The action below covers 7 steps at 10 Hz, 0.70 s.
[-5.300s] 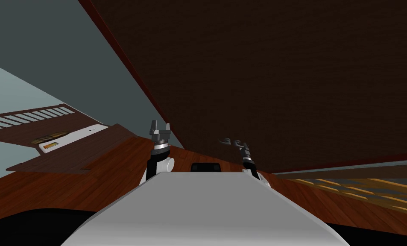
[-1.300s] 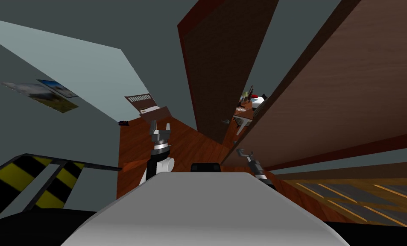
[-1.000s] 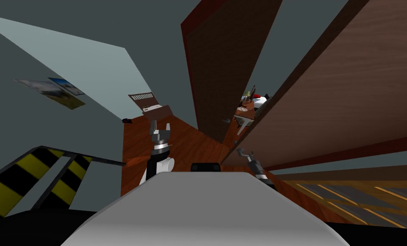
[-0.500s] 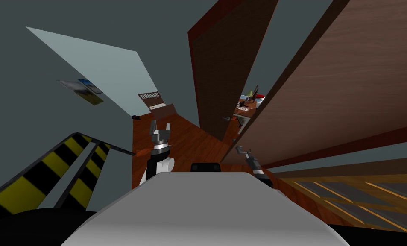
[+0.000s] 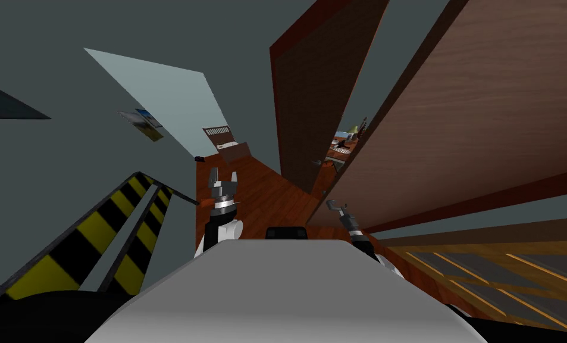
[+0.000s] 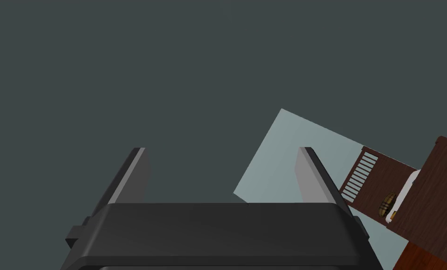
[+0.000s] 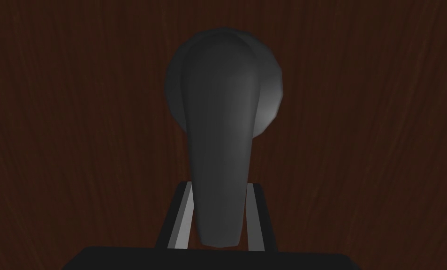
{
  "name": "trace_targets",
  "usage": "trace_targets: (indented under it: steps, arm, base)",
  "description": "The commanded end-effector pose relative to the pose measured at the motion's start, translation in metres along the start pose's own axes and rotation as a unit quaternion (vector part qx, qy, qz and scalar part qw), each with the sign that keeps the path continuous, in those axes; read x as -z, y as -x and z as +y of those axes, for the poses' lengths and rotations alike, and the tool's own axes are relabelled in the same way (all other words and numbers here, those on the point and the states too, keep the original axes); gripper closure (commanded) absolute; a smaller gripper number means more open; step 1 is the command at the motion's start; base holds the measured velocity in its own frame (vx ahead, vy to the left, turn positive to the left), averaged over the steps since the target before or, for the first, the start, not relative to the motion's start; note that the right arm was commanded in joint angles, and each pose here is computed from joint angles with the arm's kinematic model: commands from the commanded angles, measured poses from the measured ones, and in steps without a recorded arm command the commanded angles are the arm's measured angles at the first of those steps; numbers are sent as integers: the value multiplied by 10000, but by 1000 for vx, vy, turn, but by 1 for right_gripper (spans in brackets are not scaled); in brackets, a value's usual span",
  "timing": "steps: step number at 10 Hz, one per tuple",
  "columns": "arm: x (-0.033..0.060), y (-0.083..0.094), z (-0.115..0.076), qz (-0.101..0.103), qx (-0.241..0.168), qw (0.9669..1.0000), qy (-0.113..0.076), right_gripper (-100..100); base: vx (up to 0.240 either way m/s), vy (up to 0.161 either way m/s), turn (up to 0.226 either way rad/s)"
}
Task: Pull the door open
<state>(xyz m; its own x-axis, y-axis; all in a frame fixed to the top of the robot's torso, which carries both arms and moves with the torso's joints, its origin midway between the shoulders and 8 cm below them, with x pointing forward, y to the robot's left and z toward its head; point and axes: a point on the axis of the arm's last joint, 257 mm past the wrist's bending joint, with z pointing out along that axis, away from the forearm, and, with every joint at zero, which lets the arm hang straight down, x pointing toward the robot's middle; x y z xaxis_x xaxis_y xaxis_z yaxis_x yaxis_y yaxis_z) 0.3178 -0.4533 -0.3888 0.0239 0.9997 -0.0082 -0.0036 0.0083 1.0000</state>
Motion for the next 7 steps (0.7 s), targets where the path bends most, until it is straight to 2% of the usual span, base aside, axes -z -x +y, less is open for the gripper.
trace_targets:
  steps: [1,4,5,6,7]
  arm:
    - [-98,-101,-40,82,-41,10000,-25,100]
    - [-254,-138,-26,123,-41,9999,-17,100]
    - [-234,-70,-6,66,-11,10000,-11,100]
    - [-134,-73,-23,133,-11,9999,-28,100]
    - [-110,-75,-23,152,-12,9999,-26,100]
  base:
    - [-226,-60,122]
    - [-230,-57,92]
    - [-105,-22,21]
    - [-168,-43,188]
    - [-205,-60,192]
